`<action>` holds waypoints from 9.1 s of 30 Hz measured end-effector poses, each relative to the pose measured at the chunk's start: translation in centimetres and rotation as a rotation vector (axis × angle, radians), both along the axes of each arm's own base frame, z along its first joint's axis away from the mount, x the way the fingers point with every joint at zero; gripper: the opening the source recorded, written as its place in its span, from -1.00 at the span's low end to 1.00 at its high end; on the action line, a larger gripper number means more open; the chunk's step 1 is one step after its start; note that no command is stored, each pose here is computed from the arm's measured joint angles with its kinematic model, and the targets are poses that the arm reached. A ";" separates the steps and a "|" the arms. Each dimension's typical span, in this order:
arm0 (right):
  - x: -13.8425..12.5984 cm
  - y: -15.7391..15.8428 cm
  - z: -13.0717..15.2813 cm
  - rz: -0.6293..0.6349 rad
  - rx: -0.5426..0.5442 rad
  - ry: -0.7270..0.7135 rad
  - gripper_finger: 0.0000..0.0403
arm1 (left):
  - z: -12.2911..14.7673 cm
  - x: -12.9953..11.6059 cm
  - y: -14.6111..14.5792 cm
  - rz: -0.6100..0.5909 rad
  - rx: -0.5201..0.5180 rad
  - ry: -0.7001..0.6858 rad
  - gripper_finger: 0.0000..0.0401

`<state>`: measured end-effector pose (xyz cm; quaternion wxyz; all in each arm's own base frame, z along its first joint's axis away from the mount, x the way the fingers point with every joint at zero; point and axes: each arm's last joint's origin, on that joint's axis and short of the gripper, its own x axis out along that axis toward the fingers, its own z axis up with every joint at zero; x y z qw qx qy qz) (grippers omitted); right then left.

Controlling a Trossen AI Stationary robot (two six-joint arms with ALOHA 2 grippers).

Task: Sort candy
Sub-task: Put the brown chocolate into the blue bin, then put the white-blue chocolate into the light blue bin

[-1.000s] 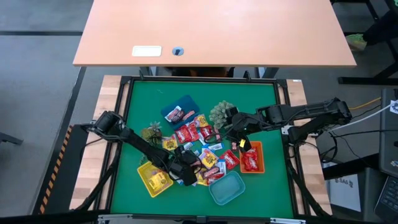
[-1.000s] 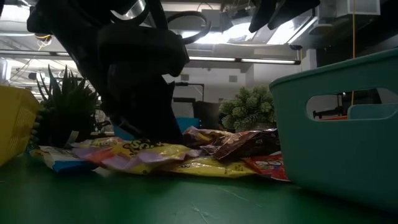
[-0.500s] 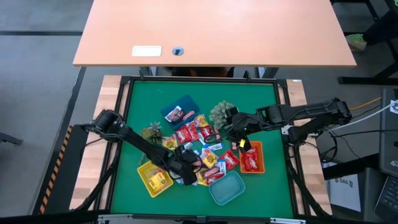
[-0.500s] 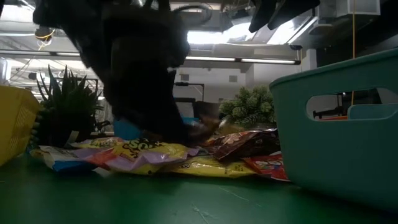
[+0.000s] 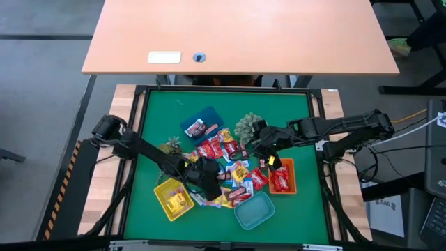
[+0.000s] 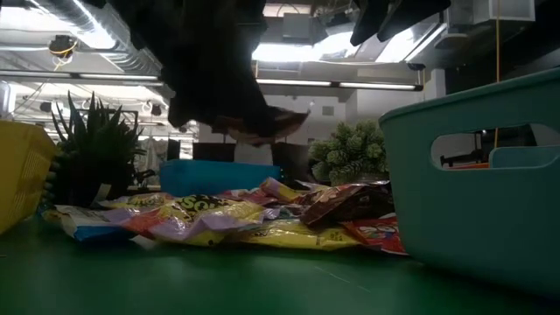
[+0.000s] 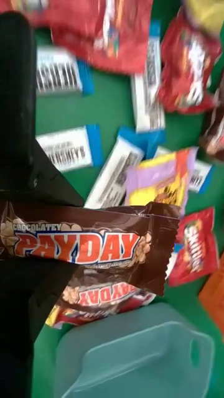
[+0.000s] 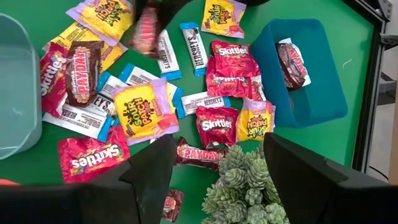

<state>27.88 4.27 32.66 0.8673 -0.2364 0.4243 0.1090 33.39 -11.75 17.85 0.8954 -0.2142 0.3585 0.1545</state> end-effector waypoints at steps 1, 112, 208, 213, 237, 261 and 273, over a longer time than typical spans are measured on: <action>0.0 0.0 0.0 0.000 0.001 0.000 0.23 | 0.3 -0.1 0.4 0.010 0.002 0.004 -0.52; 9.7 -2.5 -17.7 0.009 0.244 0.441 0.23 | 7.0 -4.5 4.0 -0.140 0.185 0.067 -0.26; 9.1 -2.9 -18.0 -0.061 0.107 0.597 -0.38 | 7.1 -4.5 4.0 -0.122 0.205 0.058 -0.26; 8.7 -2.9 -17.5 -0.060 0.107 0.604 -0.39 | 7.1 -4.5 4.0 -0.123 0.205 0.058 -0.26; 6.6 -2.9 -11.7 -0.087 0.130 0.524 -0.43 | 7.2 -4.4 4.0 -0.121 0.203 0.046 -0.26; 3.2 9.1 -8.7 0.070 0.304 0.483 -0.43 | 7.2 -4.4 4.0 -0.126 0.207 0.045 -0.26; 3.3 12.3 -8.0 0.185 0.607 0.487 -0.43 | 7.2 -4.4 4.0 -0.121 0.201 0.043 -0.26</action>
